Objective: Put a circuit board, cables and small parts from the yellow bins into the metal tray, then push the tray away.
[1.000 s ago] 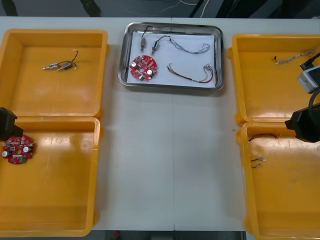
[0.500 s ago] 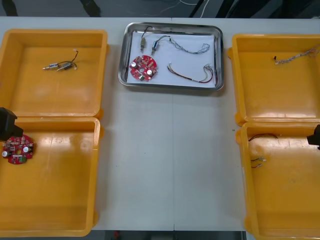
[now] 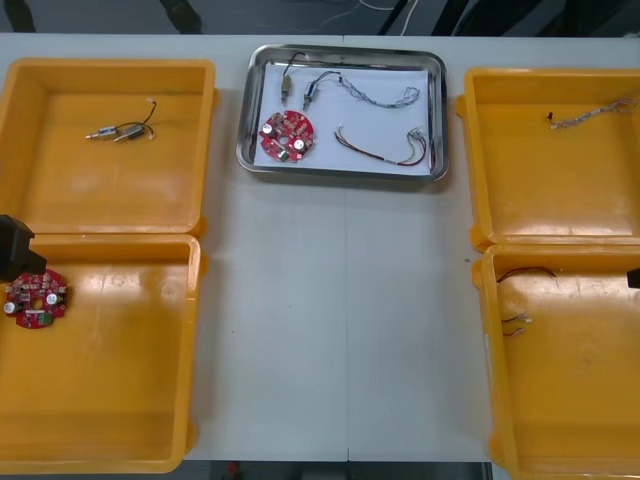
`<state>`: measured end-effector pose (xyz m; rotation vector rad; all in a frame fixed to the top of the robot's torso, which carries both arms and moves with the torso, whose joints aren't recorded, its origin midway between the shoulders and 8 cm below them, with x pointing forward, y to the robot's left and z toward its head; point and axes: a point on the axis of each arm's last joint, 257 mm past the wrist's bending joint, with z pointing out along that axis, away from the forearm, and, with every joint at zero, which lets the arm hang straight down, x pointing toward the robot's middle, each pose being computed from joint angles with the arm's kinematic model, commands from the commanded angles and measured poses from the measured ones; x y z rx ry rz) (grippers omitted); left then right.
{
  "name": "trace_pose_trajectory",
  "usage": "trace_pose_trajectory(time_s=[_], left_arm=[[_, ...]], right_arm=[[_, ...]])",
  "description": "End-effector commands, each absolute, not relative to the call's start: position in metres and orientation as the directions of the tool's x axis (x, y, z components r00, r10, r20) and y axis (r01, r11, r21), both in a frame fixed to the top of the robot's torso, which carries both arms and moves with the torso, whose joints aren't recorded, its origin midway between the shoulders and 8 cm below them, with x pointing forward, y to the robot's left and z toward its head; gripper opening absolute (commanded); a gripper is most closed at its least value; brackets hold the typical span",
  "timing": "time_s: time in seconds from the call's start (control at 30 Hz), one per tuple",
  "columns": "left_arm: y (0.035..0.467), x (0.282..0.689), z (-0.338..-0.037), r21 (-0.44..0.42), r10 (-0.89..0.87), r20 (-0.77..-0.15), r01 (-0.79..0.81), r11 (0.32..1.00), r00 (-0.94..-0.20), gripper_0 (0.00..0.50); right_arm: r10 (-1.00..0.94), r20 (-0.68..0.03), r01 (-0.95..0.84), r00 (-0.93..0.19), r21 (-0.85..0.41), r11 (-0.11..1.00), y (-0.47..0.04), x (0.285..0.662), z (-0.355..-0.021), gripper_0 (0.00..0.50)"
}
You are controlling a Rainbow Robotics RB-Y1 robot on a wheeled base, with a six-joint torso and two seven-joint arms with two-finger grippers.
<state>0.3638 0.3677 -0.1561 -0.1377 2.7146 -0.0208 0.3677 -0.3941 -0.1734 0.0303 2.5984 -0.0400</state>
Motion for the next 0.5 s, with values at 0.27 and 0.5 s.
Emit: trace_pose_trajectory(time_s=[0.27,0.5], left_arm=[[0.3839,0.3588,-0.1436,0.048,-0.012,-0.428,-0.036,0.998,-0.904,0.500],[0.3839,0.3588,-0.1436,0.048,-0.012,-0.428,-0.036,0.998,-0.904,0.500]], right_arm=[[0.060,-0.513,0.082,-0.856,-0.021,0.996,-0.4068,0.3613,-0.1680,0.500],[0.060,-0.513,0.082,-0.856,-0.021,0.996,-0.4068,0.3613,-0.1680,0.500]])
